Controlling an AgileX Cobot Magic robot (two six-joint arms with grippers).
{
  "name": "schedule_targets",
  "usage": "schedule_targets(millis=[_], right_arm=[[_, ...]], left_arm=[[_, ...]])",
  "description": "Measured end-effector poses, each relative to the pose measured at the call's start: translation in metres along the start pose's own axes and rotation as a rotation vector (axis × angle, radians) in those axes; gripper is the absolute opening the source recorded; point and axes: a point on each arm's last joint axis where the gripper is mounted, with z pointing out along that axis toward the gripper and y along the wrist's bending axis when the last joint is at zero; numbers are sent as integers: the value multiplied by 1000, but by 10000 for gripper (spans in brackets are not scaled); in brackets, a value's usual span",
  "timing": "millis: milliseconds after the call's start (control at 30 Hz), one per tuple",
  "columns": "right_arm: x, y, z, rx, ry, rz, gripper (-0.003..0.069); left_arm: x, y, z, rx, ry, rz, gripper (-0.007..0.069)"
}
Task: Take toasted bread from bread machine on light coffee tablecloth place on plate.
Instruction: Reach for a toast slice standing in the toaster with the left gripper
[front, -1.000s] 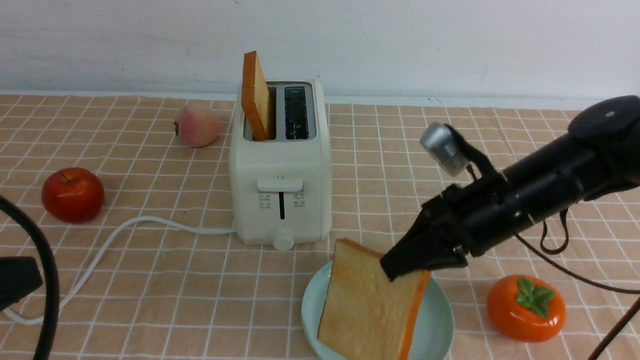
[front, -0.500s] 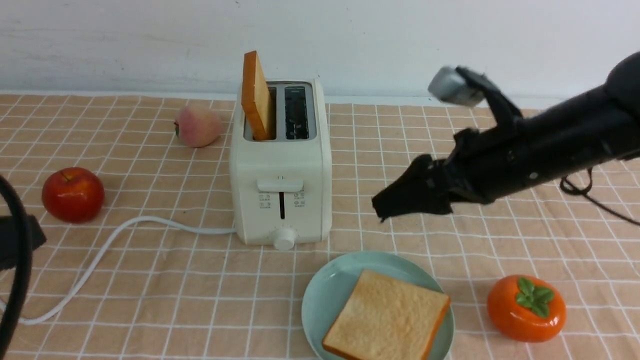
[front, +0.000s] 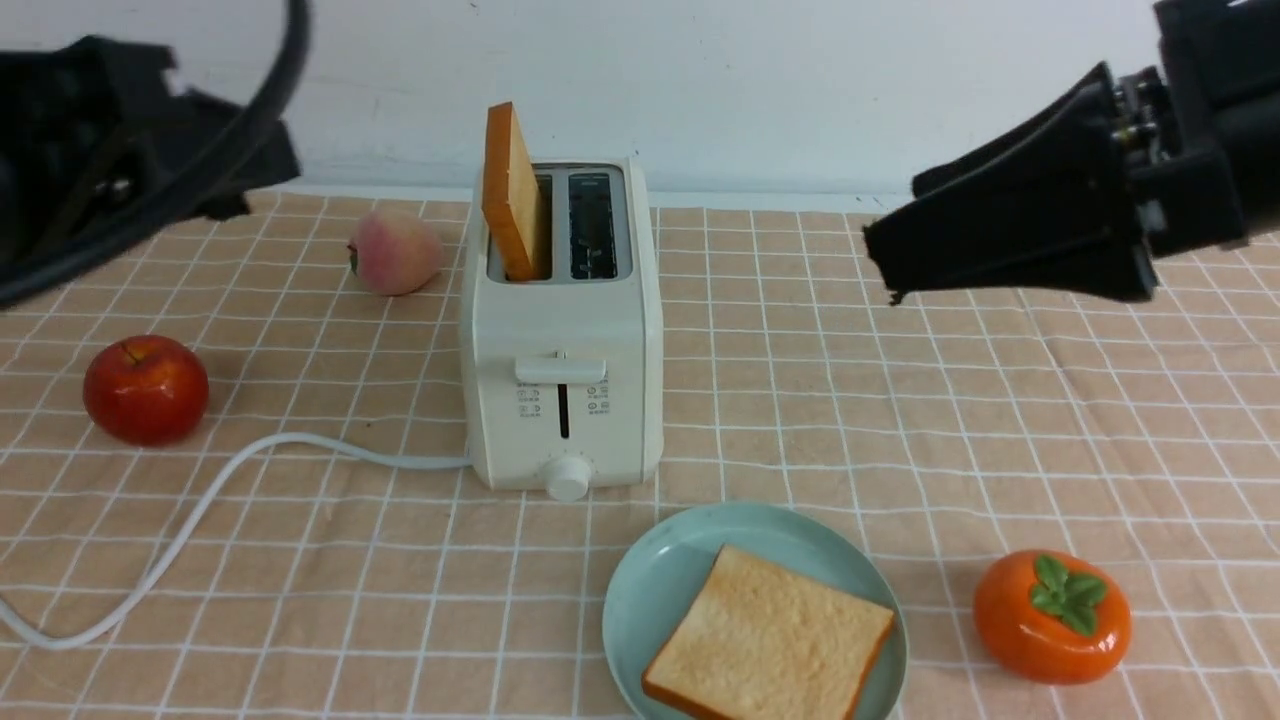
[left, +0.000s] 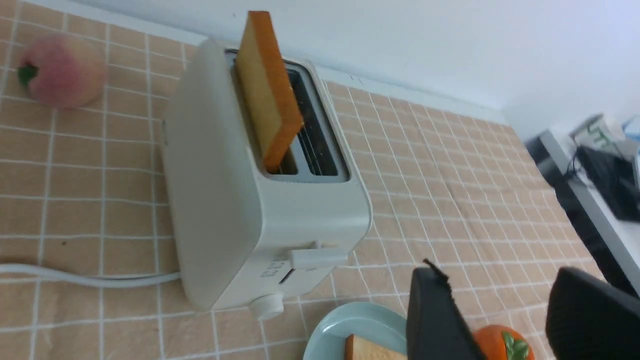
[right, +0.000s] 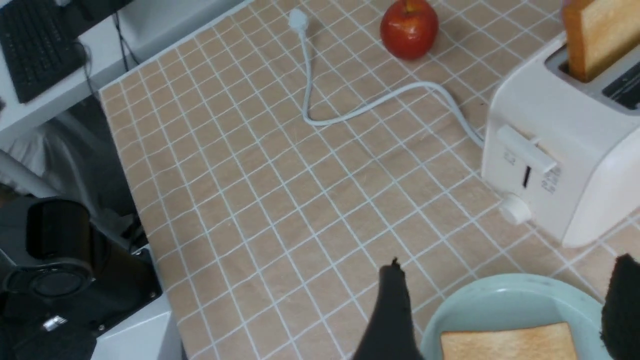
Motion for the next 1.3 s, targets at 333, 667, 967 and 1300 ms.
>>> schedule_targets(millis=[333, 667, 967, 1300], right_arm=[[15, -10, -16, 290, 13, 106, 526], [28, -18, -7, 306, 35, 148, 526], [28, -18, -7, 309, 30, 148, 526], [28, -18, -7, 310, 29, 147, 526]], left_arm=[[-53, 15, 134, -290, 209, 3, 501], [-55, 46, 234, -355, 370, -21, 501], [-52, 49, 240, -355, 394, -1, 195], [-85, 8, 167, -310, 305, 60, 93]])
